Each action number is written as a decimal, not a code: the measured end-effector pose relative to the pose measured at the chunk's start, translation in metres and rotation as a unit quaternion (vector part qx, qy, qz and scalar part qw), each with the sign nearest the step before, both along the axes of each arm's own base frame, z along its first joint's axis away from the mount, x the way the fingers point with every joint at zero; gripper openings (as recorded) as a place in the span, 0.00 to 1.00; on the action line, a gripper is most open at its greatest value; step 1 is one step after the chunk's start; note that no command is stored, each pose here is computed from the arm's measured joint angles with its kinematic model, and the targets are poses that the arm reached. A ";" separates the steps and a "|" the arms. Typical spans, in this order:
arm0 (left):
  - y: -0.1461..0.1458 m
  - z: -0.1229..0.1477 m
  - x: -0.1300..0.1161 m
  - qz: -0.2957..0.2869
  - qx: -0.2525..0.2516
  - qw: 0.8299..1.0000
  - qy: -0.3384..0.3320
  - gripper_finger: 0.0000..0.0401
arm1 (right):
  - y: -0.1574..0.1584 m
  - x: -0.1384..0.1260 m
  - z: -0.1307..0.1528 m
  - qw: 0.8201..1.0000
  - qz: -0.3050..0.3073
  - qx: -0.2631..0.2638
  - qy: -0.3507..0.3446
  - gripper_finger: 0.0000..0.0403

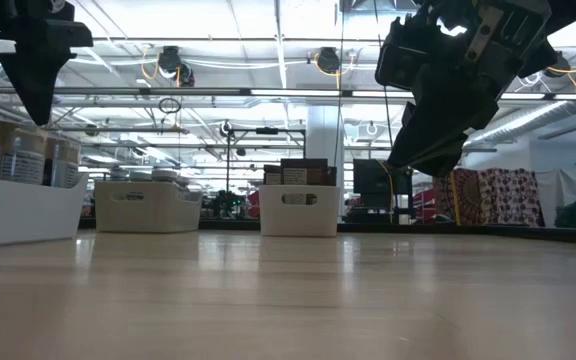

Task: Sort spices by type
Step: Return to Home Position

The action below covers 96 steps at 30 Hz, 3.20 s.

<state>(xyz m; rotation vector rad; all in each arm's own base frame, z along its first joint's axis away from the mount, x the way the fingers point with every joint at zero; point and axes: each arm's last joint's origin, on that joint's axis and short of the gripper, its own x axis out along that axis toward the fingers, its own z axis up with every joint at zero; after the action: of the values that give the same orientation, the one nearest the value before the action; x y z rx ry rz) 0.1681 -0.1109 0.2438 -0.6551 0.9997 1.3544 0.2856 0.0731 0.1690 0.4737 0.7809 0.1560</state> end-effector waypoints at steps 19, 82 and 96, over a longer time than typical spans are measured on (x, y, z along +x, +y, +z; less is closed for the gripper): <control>0.001 0.038 0.004 -0.115 -0.001 0.992 -0.051 0.84 | 0.000 0.000 0.000 1.000 0.000 0.000 -0.001 0.00; 0.114 0.055 -0.016 -0.404 0.221 0.712 -0.530 0.84 | -0.052 -0.117 0.105 0.929 -0.126 -0.024 -0.347 0.00; 0.115 -0.017 -0.050 -0.353 0.183 0.690 -0.605 0.84 | -0.053 -0.128 0.033 0.930 -0.161 0.064 -0.325 0.00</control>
<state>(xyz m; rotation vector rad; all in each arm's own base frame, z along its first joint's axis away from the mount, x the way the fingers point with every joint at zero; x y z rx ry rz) 0.1185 0.0040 0.2270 -0.5816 -0.1669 0.1928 0.1580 0.0197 0.2025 0.6214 0.0370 0.0496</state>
